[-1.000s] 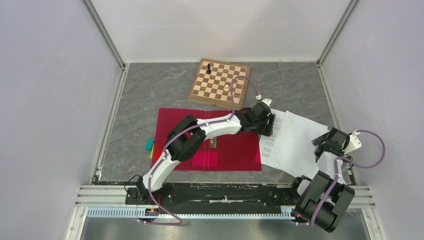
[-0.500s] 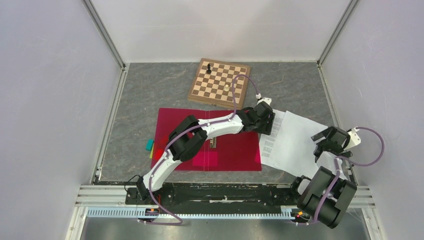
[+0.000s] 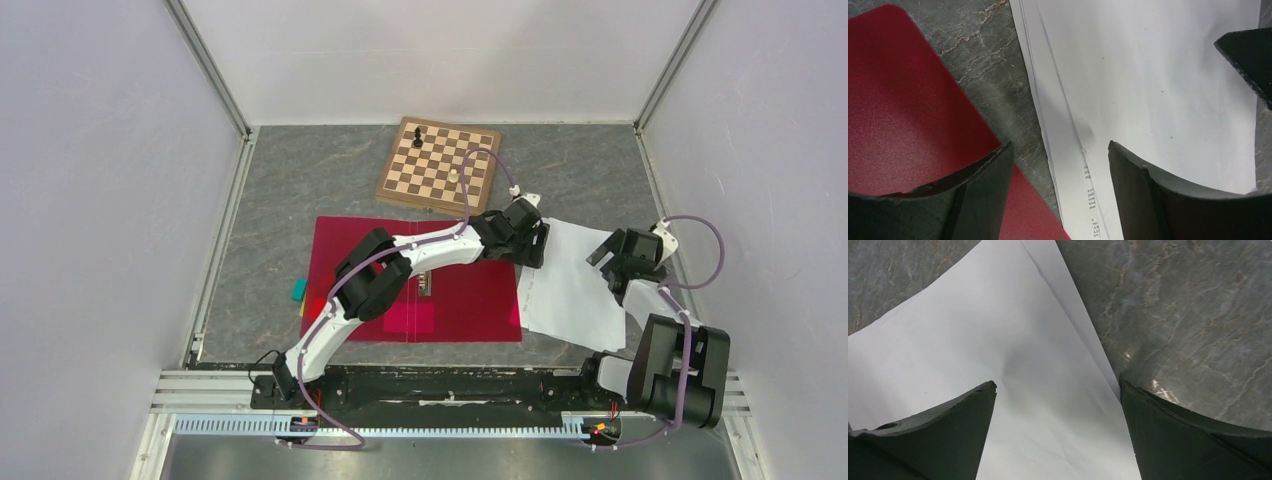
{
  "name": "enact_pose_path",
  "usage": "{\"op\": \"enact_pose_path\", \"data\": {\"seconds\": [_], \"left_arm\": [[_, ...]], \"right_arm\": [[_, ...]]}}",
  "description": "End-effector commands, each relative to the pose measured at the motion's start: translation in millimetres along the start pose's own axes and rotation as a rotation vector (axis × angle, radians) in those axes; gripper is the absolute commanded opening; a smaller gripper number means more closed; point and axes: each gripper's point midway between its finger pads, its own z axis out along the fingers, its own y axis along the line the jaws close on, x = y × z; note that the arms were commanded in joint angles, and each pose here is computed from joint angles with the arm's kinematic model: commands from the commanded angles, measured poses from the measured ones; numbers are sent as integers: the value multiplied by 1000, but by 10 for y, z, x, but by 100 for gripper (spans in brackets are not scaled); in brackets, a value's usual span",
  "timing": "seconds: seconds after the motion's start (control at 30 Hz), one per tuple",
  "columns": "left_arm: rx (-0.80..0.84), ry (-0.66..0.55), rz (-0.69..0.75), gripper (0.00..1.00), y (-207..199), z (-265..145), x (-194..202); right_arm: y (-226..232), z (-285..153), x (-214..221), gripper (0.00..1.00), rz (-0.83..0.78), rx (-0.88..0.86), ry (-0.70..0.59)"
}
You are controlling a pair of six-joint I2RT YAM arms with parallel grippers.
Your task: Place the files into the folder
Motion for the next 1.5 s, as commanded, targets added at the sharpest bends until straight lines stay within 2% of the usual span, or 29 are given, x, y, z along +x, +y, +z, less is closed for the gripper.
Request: {"op": "enact_pose_path", "data": {"seconds": [0.0, 0.27, 0.57, 0.73, 0.93, 1.1, 1.47], "left_arm": [[11, 52, -33, 77, -4, -91, 50], [-17, 93, -52, 77, 44, 59, 162], [41, 117, -43, 75, -172, 137, 221], [-24, 147, -23, 74, -74, 203, 282], [-54, 207, -64, 72, -31, 314, 460], [-16, 232, -88, 69, -121, 334, 504], [124, 250, -139, 67, -448, 268, 385]], "right_arm": [[98, 2, 169, 98, -26, -14, 90], [267, 6, 208, 98, -60, -62, 117], [233, 40, 172, 98, -79, -33, 116], [270, 58, 196, 98, -86, -49, 132], [390, 73, 184, 98, -105, -105, 149], [534, 84, 212, 98, -118, -175, 187], [613, 133, 263, 98, -127, -207, 227]]}}
